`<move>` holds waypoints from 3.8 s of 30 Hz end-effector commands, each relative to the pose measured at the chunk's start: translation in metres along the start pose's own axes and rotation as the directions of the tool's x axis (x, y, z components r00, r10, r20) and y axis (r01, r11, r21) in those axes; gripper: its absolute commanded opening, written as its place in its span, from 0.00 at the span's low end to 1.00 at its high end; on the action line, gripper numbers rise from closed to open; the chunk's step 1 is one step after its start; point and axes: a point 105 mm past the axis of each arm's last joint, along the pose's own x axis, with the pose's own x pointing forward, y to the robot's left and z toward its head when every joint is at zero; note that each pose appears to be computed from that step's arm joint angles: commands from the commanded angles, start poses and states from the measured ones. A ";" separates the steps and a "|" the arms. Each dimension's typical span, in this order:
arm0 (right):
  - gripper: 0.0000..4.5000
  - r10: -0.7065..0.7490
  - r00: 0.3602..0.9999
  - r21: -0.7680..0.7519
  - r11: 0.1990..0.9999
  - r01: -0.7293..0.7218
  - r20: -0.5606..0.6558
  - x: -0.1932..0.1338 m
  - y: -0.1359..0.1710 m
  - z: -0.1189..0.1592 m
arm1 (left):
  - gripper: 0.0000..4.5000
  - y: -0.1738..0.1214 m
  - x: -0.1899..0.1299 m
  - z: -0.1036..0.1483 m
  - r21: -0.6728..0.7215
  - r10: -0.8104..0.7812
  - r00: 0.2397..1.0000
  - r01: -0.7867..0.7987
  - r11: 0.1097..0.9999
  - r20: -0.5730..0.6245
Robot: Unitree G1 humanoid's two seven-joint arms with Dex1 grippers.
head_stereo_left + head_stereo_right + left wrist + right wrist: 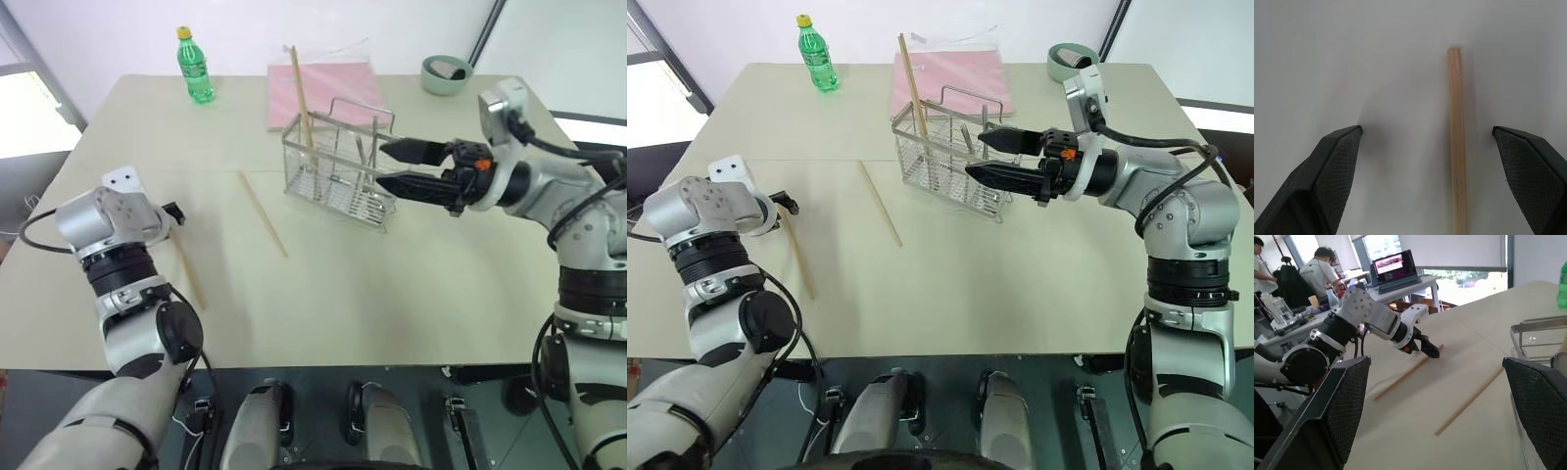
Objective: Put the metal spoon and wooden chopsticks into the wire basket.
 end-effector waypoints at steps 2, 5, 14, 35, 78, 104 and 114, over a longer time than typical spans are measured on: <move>1.00 0.018 0.999 -0.050 0.999 -0.016 0.040 -0.001 0.010 0.015 | 0.94 -0.006 0.003 0.007 -0.004 -0.021 0.999 0.022 1.000 0.032; 1.00 0.011 0.999 -0.045 0.999 -0.009 0.038 -0.003 0.010 0.013 | 0.68 -0.008 0.004 0.008 -0.016 -0.039 0.998 0.040 0.999 0.039; 1.00 -0.018 0.998 -0.040 0.999 0.020 0.055 -0.004 0.004 0.016 | 0.02 0.000 -0.004 0.037 -0.002 -0.006 0.981 0.006 1.000 0.192; 1.00 -0.146 0.983 0.021 0.989 0.144 0.110 -0.024 0.002 0.025 | 0.02 -0.159 -0.207 0.199 0.185 -0.502 0.106 0.848 0.496 0.859; 1.00 -0.295 0.937 0.084 0.955 0.284 0.189 -0.045 -0.002 0.028 | 0.99 -0.175 -0.145 0.132 0.236 -0.599 0.355 0.686 0.688 0.718; 1.00 -0.244 0.968 -0.048 0.968 0.247 0.057 -0.045 0.009 0.010 | 0.99 -0.176 -0.010 -0.002 0.215 -0.310 0.946 0.285 0.934 0.097; 1.00 -0.258 0.963 -0.048 0.964 0.262 0.083 -0.044 0.011 0.012 | 0.48 -0.180 -0.007 -0.005 0.173 -0.345 0.933 0.324 0.930 0.104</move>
